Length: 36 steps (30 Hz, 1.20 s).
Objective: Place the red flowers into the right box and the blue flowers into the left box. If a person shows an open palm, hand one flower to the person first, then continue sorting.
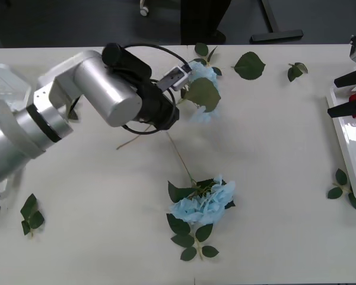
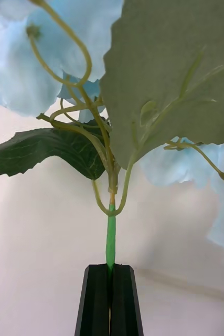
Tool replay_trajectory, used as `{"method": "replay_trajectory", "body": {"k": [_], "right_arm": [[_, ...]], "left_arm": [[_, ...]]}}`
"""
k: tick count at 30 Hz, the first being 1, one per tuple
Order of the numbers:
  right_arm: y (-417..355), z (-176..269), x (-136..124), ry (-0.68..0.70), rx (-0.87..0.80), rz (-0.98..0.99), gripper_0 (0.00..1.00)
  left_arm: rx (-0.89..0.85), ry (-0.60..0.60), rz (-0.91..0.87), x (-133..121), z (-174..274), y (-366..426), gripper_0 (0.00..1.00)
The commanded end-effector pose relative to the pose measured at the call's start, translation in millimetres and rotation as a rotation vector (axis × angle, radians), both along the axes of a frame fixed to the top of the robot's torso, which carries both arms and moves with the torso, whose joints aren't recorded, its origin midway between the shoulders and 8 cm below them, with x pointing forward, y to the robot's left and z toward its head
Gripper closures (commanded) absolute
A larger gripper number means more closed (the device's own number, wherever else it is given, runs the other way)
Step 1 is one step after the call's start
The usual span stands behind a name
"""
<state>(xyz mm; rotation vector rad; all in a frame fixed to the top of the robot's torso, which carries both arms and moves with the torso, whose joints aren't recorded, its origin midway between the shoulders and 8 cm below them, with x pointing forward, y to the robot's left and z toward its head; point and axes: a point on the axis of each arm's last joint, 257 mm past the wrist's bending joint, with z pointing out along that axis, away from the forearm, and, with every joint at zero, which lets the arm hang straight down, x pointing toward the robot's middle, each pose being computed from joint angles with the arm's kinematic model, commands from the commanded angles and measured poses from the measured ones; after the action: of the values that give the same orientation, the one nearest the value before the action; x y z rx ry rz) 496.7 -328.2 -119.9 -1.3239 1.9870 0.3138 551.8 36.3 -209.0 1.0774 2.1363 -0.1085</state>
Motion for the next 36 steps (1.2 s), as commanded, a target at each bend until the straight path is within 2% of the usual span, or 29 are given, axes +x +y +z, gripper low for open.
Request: {"method": "replay_trajectory", "body": {"k": [1, 6, 13, 19, 26, 33, 36], "right_arm": [[-13.8, 19.6, -6.2, -0.005, -0.005, -0.014, 0.09], [-8.2, 20.4, -8.6, -0.005, 0.001, 0.000, 0.09], [0.6, 21.0, -12.9, 0.000, 0.012, 0.024, 0.09], [2.0, 21.4, -13.3, -0.001, 0.010, 0.028, 0.09], [10.9, 22.2, -17.5, -0.004, 0.010, 0.054, 0.09], [24.0, 27.7, -22.4, -0.014, 0.014, 0.091, 0.09], [28.4, 28.4, -24.1, -0.016, 0.016, 0.104, 0.09]], "left_arm": [[-0.031, -0.027, 0.081, 4.8, 85.7, 62.5, 1.00], [-0.068, 0.026, 0.212, -10.8, 120.7, 140.7, 1.00], [-0.099, 0.069, 0.469, -59.7, 150.0, 286.7, 1.00], [-0.014, 0.077, 0.594, -109.4, 153.5, 389.1, 1.00], [0.118, 0.078, 0.745, -149.8, 149.7, 485.8, 1.00], [0.298, 0.096, 0.887, -174.0, 143.1, 572.1, 1.00], [0.351, 0.117, 0.896, -176.1, 135.4, 589.8, 1.00]]}}
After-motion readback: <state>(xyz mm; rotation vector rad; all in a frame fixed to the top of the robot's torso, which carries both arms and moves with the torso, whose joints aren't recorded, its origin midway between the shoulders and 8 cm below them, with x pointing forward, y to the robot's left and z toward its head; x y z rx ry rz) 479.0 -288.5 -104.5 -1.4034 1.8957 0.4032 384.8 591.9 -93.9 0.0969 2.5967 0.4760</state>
